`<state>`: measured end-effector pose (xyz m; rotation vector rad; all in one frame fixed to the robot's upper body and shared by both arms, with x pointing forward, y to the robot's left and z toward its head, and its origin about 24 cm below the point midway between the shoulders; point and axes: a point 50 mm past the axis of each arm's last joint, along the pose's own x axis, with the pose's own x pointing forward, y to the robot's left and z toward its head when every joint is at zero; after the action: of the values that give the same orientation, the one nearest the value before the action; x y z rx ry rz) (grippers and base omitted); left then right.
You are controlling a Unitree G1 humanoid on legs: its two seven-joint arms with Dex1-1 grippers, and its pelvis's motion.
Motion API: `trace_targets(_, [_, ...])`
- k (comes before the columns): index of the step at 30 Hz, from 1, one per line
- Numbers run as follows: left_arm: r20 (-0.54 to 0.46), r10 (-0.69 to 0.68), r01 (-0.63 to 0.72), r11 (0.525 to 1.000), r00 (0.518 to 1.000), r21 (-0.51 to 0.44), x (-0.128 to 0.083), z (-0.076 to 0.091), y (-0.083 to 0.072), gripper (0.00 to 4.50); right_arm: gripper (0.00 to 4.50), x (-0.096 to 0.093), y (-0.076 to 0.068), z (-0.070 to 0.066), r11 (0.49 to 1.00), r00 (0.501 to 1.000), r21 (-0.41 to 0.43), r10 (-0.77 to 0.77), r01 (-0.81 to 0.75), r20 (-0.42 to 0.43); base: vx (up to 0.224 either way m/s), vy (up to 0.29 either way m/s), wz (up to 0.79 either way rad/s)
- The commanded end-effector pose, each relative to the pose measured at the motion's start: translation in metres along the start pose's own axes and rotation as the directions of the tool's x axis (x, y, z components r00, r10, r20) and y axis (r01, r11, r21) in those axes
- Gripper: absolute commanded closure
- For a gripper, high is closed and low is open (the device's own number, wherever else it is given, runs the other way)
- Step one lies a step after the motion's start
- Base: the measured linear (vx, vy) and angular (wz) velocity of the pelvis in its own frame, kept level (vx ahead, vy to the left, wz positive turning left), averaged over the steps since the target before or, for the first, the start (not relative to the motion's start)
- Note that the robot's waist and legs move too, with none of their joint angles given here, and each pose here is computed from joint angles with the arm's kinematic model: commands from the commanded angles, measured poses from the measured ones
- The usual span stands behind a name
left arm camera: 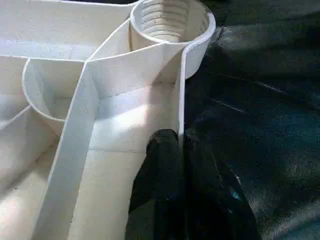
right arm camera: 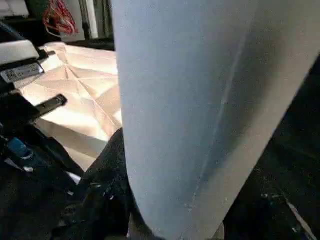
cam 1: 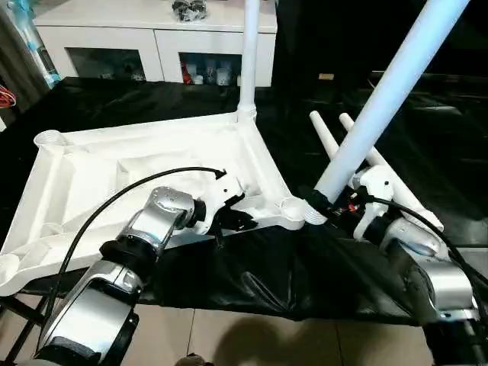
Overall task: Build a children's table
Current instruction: Rotate leg to tighten
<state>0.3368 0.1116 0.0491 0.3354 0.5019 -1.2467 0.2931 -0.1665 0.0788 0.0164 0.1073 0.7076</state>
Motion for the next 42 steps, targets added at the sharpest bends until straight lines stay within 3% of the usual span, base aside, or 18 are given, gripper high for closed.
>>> trace_targets(1, [0.012, -0.061, 0.061, 0.998, 0.998, 0.015, -0.002, -0.005, -0.006, 4.5, 2.6, 0.007, 0.002, 0.003, 0.997, 0.997, 0.028, 0.073, -0.073, -0.016, 0.0, 0.0, 0.0])
trace_targets(10, [0.03, -0.122, 0.12, 0.991, 0.992, 0.055, -0.003, -0.007, -0.018, 4.5, 2.6, 0.023, 0.001, -0.002, 0.99, 0.987, 0.046, 0.137, -0.133, -0.08, 0.0, 0.0, 0.0])
trace_targets(16, [0.018, -0.087, 0.086, 0.994, 0.996, 0.067, -0.006, -0.013, -0.021, 4.5, 2.6, 0.025, 0.011, -0.014, 0.968, 0.955, 0.09, 0.247, -0.235, -0.167, 0.0, 0.0, 0.0])
trace_targets(27, [0.035, -0.095, 0.093, 0.993, 0.995, 0.073, -0.008, -0.011, -0.023, 4.5, 2.6, 0.024, 0.009, -0.019, 0.97, 0.95, 0.082, 0.241, -0.229, -0.199, 0.0, 0.0, 0.0])
trace_targets(42, [0.027, -0.151, 0.148, 0.985, 0.988, 0.086, -0.012, -0.009, -0.027, 4.5, 2.61, 0.041, 0.01, -0.026, 0.959, 0.924, 0.103, 0.284, -0.266, -0.256, 0.0, 0.0, 0.0])
